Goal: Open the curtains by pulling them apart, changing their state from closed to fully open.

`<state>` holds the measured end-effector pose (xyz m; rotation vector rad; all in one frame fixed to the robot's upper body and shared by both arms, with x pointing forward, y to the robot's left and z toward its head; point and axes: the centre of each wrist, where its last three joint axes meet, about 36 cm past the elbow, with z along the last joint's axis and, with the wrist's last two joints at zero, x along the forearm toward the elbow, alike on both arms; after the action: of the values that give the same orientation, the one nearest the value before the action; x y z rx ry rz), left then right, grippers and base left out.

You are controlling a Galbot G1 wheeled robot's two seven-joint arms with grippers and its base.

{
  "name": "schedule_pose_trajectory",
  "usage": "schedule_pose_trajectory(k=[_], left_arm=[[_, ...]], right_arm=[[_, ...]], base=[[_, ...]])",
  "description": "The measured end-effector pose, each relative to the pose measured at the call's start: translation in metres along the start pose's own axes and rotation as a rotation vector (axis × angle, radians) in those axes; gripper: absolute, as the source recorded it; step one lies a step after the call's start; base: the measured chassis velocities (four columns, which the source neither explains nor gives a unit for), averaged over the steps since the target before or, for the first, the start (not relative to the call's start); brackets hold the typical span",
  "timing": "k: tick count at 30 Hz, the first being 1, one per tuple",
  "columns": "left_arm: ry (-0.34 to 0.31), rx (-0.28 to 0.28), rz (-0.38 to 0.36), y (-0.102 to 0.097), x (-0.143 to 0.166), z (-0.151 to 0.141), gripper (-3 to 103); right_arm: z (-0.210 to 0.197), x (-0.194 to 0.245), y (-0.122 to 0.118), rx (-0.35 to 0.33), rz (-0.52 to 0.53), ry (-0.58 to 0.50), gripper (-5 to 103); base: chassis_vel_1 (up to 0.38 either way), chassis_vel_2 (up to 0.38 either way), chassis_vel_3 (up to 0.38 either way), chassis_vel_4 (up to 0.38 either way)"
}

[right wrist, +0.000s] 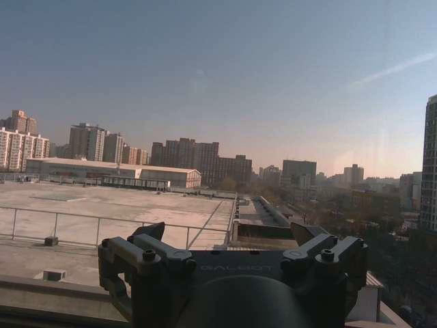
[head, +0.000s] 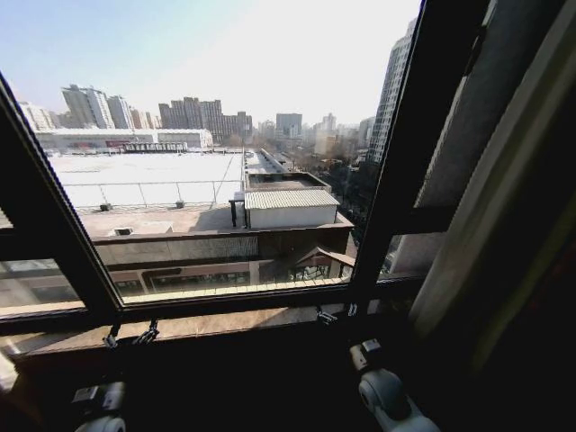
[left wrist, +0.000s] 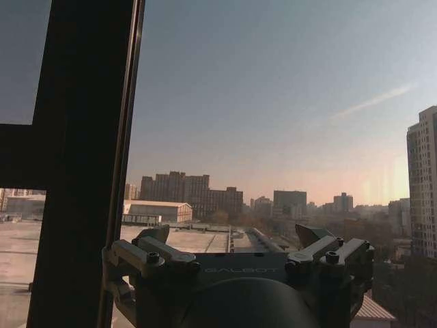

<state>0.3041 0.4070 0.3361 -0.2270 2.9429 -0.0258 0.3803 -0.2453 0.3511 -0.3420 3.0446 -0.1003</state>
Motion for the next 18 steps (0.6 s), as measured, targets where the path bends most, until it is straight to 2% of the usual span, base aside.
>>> schedule_pose_trajectory(k=[18], left_arm=[[0.0, 0.0, 0.0, 0.0, 0.0, 0.0, 100]], right_arm=[[0.0, 0.0, 0.0, 0.0, 0.0, 0.0, 100]], base=[[0.37, 0.336, -0.374, -0.333]])
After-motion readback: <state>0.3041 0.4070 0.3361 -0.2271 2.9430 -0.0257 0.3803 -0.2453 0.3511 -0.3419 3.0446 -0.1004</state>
